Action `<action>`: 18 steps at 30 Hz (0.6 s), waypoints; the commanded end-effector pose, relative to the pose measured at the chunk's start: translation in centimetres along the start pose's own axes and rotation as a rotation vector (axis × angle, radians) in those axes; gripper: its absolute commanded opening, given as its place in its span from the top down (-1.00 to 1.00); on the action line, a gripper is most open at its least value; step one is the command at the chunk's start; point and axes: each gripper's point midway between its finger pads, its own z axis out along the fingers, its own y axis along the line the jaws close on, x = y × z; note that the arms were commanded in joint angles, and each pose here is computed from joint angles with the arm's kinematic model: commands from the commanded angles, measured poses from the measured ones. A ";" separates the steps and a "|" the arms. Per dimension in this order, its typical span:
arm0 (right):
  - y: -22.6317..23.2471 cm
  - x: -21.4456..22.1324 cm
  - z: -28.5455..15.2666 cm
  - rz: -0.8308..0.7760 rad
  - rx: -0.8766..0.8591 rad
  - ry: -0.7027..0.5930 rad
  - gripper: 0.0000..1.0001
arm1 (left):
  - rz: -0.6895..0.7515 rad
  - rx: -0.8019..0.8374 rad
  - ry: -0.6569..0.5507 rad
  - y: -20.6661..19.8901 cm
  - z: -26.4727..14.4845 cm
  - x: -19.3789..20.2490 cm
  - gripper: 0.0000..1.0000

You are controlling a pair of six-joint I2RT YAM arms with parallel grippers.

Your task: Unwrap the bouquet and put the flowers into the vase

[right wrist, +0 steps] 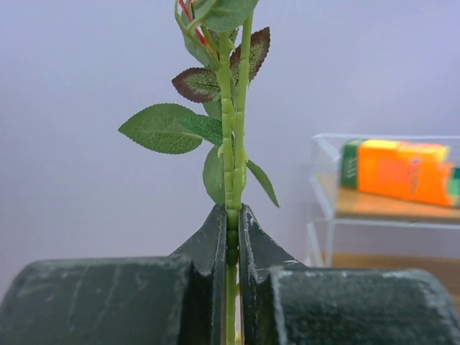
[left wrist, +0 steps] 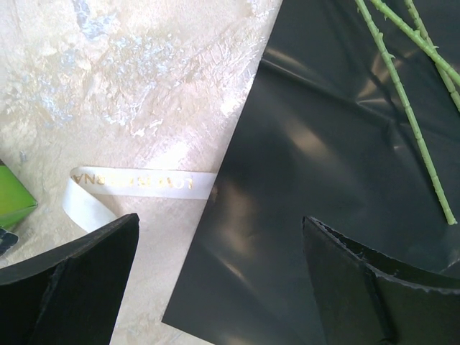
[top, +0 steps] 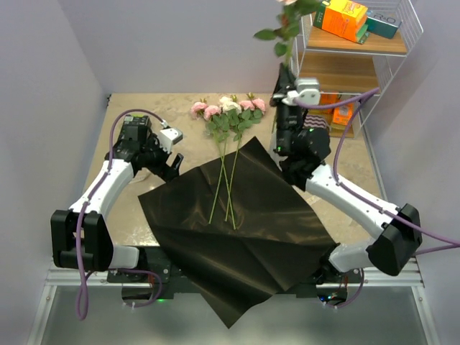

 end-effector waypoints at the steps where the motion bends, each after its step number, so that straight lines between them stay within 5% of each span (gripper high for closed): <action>1: -4.7 -5.2 3.4 -0.013 0.134 -0.192 1.00 | 0.032 -0.040 -0.063 1.1 -1.2 -2.6 -0.98; 18: -9.8 1.4 5.5 -0.156 0.289 -0.205 1.00 | 0.043 -0.018 -0.055 1.4 -1.1 -2.7 -0.98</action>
